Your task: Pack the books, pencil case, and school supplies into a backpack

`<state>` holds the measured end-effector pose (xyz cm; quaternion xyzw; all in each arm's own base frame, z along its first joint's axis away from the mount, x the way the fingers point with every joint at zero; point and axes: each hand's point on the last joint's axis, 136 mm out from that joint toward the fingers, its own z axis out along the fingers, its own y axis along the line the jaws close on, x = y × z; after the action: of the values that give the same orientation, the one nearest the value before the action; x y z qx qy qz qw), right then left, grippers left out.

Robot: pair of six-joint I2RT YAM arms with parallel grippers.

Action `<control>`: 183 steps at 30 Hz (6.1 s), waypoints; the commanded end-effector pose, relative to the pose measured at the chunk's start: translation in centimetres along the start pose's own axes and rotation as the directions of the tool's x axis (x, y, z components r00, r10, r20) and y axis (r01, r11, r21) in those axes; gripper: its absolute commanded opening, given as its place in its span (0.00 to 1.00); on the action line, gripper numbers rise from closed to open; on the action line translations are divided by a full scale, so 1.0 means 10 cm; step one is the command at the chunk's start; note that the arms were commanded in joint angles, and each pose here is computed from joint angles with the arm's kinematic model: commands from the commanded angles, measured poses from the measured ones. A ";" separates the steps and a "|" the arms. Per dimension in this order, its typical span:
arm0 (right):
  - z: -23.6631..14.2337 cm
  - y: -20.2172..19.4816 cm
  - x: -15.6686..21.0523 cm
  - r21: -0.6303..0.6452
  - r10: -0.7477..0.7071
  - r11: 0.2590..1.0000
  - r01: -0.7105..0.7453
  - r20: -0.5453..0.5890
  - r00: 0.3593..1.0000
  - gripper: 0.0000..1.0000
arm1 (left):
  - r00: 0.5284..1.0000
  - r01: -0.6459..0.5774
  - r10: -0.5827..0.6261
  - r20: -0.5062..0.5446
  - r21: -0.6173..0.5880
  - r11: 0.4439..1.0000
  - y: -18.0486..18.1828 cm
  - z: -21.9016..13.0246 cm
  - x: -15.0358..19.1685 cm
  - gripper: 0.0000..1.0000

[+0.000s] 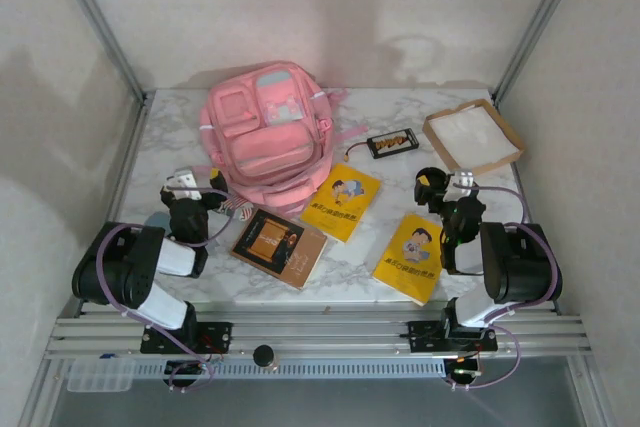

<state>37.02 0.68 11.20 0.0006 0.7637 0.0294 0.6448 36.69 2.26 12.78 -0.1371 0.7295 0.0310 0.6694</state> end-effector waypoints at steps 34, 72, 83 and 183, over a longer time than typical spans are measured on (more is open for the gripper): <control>0.01 -0.04 -0.14 0.021 0.009 1.000 -0.010 0.054 0.999 0.99 | 1.000 -0.010 0.010 0.002 0.023 1.000 -0.08 0.05 -0.11 0.99; 0.76 2.32 -0.29 -0.116 0.433 0.780 -0.615 -0.610 0.663 0.99 | 0.747 0.441 -0.485 -0.455 -0.207 0.873 -0.32 0.69 -0.28 0.99; 1.27 2.74 0.16 -0.140 0.355 0.803 -0.579 -0.669 0.653 0.86 | 0.660 0.470 -0.524 -0.538 -0.248 0.847 -0.22 1.24 0.40 0.99; 0.44 2.30 -0.38 -0.237 0.352 0.755 -0.612 -0.641 0.682 0.01 | 0.583 0.416 -0.264 -0.769 0.004 0.909 -1.45 -1.58 0.63 0.87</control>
<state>40.27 23.79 9.77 0.0615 0.8978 0.3401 0.2727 22.99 -16.77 10.70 -0.1867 0.9084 -0.2336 0.2921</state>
